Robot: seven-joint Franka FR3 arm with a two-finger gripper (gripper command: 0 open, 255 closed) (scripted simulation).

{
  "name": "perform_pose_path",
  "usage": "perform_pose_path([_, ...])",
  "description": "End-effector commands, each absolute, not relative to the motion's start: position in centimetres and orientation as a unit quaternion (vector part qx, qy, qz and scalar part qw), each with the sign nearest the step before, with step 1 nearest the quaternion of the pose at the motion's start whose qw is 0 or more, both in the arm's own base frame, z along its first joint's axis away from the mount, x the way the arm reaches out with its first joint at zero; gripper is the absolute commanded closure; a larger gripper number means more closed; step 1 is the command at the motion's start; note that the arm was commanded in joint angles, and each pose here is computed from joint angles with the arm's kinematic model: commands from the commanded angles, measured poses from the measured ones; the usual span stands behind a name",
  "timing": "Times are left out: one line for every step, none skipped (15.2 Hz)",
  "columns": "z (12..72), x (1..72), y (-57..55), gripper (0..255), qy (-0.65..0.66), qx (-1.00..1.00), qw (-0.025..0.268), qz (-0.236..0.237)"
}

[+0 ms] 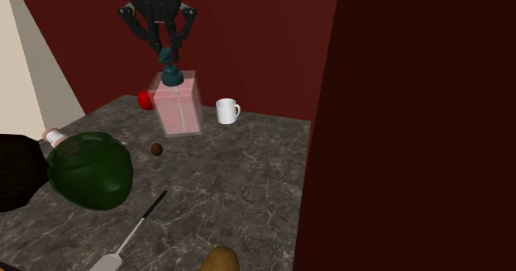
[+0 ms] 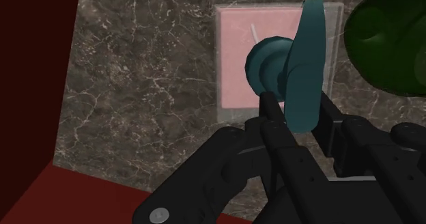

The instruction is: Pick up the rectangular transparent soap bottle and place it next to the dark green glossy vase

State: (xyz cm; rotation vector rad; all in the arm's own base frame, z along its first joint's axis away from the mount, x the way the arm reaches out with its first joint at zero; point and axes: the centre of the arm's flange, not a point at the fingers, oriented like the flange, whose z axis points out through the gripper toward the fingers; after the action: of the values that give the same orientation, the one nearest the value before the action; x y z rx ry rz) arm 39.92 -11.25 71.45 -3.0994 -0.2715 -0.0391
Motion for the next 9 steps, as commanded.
perform_pose_path([71.4, 38.4, -9.4, 255, -0.087, -0.996, 0.015, -0.012])
perform_pose_path([71.4, 37.7, -8.2, 255, -0.087, -0.996, 0.015, -0.012])
perform_pose_path([71.4, 37.0, -7.1, 255, -0.087, -0.996, 0.015, -0.012])
perform_pose_path([71.4, 36.3, -6.0, 255, -0.087, -0.996, 0.015, -0.012])
perform_pose_path([71.4, 35.7, -4.8, 255, -0.087, -0.996, 0.015, -0.012])
perform_pose_path([71.4, 35.0, -3.7, 255, -0.087, -0.996, 0.015, -0.012])
perform_pose_path([71.4, 34.3, -2.6, 255, -0.087, -0.996, 0.015, -0.012])
perform_pose_path([71.4, 33.6, -1.5, 255, -0.087, -0.996, 0.015, -0.012])
perform_pose_path([71.4, 32.9, -0.3, 255, -0.087, -0.996, 0.015, -0.012])
